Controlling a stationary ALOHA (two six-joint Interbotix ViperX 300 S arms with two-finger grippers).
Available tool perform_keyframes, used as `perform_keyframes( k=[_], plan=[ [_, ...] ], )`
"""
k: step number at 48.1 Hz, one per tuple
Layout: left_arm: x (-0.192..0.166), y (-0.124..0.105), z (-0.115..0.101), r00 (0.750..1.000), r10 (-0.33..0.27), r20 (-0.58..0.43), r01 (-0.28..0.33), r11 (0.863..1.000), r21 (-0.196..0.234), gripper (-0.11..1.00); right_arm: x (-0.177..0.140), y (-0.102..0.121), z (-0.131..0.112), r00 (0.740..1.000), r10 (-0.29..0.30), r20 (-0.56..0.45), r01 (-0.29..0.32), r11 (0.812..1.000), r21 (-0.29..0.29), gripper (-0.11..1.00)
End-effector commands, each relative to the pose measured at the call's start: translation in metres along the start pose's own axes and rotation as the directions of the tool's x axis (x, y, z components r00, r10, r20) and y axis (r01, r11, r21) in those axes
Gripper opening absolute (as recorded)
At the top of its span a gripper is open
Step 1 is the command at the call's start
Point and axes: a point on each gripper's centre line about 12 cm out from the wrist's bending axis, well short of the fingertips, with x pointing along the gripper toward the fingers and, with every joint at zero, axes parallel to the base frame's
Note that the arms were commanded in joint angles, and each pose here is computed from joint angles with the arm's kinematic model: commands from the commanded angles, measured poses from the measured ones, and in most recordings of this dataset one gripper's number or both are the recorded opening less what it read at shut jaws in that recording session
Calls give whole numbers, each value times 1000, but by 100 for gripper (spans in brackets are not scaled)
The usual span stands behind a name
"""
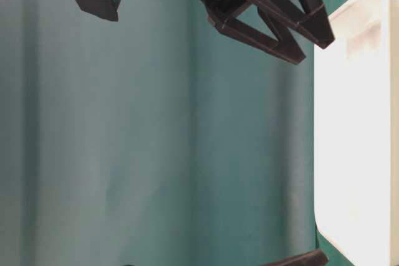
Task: Put the tape alternately from left to right into the white case.
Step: 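Lower the right gripper into the teal tape roll's hole and grip it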
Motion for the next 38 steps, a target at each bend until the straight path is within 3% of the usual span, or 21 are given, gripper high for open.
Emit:
perform_keyframes(
  k=[1,21,38],
  plan=[
    [-3,-2,12,999,-7,36,7,1000,2,91,-2,1,11,1000,2,31,-2,1000,0,69],
    [-2,-2,11,999,-6,32,6,1000,2,91,-2,5,12,999,14,33,-13,1000,-6,69],
    [-2,-2,12,999,-6,33,6,1000,1,91,18,29,19,998,65,12,-65,998,3,69]
  ],
)
